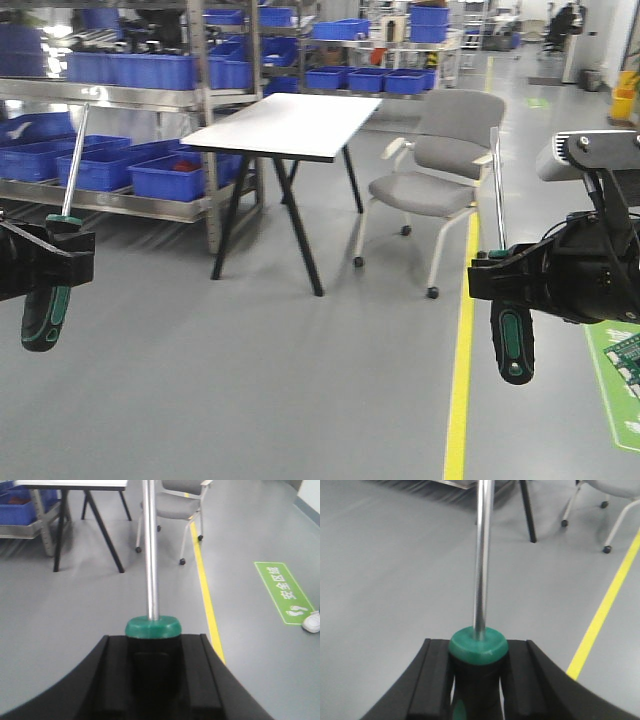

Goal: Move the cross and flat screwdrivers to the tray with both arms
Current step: 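Turn the base away from the table holding both screwdrivers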

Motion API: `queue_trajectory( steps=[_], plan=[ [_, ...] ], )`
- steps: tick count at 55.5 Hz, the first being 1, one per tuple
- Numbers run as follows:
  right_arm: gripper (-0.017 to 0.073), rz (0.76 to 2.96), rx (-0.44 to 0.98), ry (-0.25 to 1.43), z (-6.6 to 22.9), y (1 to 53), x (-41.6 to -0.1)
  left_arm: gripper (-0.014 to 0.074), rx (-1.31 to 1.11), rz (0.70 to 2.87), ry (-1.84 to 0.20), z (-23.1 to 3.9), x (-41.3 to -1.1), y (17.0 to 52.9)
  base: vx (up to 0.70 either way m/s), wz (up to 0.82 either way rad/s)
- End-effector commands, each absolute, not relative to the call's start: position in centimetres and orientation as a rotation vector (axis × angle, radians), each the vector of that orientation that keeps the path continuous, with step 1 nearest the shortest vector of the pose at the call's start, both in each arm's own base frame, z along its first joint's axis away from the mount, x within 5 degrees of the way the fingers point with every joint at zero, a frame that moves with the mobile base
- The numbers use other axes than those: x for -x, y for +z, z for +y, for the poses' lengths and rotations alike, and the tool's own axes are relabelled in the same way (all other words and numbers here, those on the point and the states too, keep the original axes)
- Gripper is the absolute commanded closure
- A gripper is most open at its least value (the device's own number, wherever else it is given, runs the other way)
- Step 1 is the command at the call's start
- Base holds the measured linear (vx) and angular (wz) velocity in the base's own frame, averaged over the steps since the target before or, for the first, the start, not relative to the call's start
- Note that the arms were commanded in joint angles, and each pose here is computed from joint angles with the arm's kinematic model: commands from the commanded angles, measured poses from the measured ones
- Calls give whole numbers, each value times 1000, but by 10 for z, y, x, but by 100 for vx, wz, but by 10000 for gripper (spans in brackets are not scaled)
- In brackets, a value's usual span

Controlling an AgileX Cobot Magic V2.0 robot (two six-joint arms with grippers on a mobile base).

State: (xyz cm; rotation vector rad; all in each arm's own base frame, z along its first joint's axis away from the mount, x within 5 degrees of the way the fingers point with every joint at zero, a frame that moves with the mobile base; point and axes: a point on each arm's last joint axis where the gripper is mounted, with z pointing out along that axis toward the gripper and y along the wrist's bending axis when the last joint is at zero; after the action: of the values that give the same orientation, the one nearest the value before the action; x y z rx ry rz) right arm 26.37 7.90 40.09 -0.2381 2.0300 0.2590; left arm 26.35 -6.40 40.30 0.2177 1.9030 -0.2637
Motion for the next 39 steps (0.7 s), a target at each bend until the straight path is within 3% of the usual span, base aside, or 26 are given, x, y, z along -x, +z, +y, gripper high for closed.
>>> queue_trajectory(
  steps=[1, 18, 39],
  plan=[
    [567, 1882, 226, 263, 77, 426, -258, 594, -180, 1757, -276, -63, -259, 429, 31, -38],
    [567, 1882, 226, 263, 77, 426, -258, 594, -180, 1756, -276, -63, -259, 429, 37, -21],
    [567, 1882, 226, 263, 77, 426, -258, 594, -180, 1756, -276, -63, -259, 429, 47, 14]
  ],
)
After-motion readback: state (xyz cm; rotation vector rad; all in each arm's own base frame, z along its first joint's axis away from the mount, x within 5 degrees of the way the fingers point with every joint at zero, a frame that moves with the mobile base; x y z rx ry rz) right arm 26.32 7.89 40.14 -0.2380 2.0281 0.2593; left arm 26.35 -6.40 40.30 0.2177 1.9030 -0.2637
